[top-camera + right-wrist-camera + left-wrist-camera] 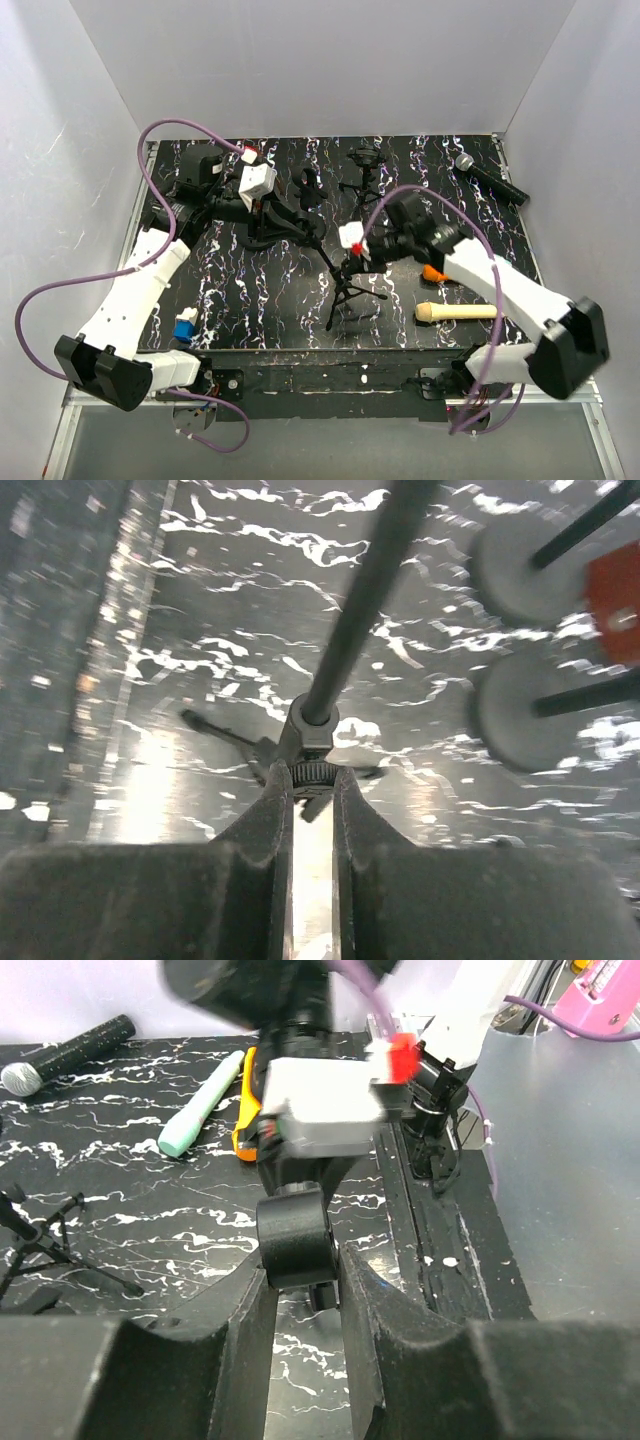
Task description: Remove the microphone from the stand
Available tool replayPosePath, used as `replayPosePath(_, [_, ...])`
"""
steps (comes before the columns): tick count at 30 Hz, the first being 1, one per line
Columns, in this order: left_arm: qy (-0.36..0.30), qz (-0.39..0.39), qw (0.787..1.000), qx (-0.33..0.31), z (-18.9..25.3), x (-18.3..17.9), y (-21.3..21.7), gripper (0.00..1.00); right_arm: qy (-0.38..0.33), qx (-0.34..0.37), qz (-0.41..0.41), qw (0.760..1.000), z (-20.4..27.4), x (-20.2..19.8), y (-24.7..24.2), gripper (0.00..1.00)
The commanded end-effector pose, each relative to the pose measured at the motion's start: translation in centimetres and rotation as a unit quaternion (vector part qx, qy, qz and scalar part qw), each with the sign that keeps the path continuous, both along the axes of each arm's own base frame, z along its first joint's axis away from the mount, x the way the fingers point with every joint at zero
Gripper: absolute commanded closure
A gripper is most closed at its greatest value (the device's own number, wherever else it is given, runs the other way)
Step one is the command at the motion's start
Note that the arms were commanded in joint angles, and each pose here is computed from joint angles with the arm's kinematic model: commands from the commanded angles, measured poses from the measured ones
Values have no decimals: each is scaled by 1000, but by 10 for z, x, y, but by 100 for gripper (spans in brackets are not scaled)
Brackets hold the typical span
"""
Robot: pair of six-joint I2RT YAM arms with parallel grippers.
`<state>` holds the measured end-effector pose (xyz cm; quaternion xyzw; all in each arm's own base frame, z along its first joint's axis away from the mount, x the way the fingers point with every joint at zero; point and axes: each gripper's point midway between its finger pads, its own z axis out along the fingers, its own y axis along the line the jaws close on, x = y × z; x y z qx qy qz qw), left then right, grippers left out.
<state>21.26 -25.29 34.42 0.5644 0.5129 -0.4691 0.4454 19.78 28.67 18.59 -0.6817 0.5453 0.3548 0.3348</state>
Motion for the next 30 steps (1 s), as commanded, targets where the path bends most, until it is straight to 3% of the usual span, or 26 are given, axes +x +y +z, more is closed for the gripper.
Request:
replayPosePath(1, [57,54,996,42,-37,10,4,100,-235,82,9,968,20,14,18,99])
replayPosePath(5, [64,58,995,41,-38,11,4,100,-379,115,42,917,13,12,22,99])
replayPosePath(9, [64,61,995,40,-38,11,4,100,-532,131,124,827,-7,-2,18,99])
replayPosePath(12, [63,61,995,39,-39,12,3,100,-580,128,142,792,-25,-8,10,99])
replayPosePath(15, [62,63,995,39,-39,12,4,100,-561,100,174,803,-48,-22,-2,96])
replayPosePath(19, [62,65,995,38,-39,11,5,100,-514,68,200,831,-59,-39,-20,44])
replayPosePath(21, [62,64,995,38,-39,10,4,100,-484,55,196,851,-60,-46,-29,36])
replayPosePath(24, [62,65,995,37,-39,10,5,100,-424,47,140,893,-47,-46,-37,33])
replayPosePath(27, [62,64,995,35,-39,9,4,100,-294,21,33,955,-28,-38,-40,33])
replayPosePath(30, [63,64,995,35,-39,9,4,100,-171,16,-45,984,-6,-32,-38,33])
